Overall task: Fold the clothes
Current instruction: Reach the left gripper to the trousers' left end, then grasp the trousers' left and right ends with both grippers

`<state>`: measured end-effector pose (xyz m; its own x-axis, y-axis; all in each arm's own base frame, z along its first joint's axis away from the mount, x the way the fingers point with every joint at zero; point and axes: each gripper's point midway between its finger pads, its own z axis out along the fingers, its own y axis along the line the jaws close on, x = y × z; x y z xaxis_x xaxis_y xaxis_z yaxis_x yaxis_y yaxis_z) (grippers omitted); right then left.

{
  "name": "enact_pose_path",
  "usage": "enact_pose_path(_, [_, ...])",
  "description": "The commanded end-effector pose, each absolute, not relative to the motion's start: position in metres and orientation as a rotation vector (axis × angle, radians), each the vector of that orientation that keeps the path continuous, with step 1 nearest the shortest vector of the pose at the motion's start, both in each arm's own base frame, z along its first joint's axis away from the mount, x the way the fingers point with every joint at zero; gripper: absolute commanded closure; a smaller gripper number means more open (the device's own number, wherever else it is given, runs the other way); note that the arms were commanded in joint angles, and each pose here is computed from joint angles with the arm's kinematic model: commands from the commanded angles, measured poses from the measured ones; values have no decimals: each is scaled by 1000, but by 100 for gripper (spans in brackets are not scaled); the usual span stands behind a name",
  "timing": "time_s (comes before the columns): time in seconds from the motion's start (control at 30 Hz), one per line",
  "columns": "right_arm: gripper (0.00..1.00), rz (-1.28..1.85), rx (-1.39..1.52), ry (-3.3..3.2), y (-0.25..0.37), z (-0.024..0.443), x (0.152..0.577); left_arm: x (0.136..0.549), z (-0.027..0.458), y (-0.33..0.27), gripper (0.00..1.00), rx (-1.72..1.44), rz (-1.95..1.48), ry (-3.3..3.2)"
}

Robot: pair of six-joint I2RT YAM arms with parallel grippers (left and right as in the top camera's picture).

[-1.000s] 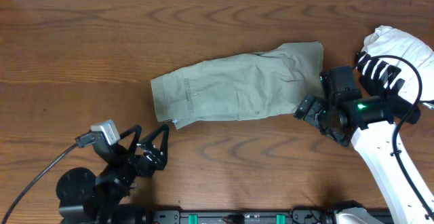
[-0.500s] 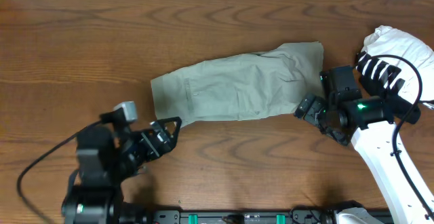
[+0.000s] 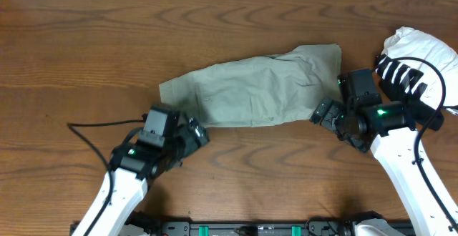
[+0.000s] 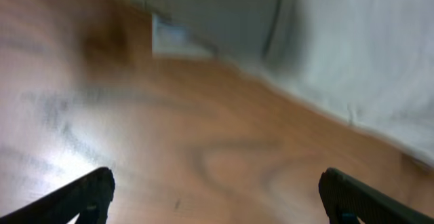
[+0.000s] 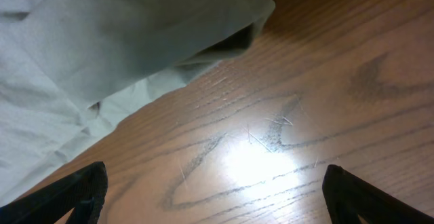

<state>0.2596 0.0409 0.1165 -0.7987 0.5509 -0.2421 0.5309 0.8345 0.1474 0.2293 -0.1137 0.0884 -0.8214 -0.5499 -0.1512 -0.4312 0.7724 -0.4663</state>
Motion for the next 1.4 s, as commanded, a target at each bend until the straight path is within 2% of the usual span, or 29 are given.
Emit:
enact_pose_path(0.0, [1,89,813,2721,36,121,261,255,87,-114,2,-898,-600,2600])
enact_pose_path(0.07, [1,89,813,2721,36,121,261,266,85,-121,2,-919,-645,2579])
enact_pose_path(0.27, [1,88,813,2723,36,121,261,272,59,-134,2,-1269,-720,2561])
enact_pose_path(0.93, [1,18,804,2764,30,118,249,305,30,-132,0,-1322,-674,2479])
enact_pose_path(1.07, [1,-4,835,2774,25,116,244,309,32,-129,24,-1270,-665,2474])
enact_pose_path(1.27, [1,39,1056,2704,8,113,247,314,33,-116,62,-1305,-655,2449])
enact_pose_path(1.37, [1,113,1112,2683,6,113,251,316,33,-108,72,-1283,-638,2449])
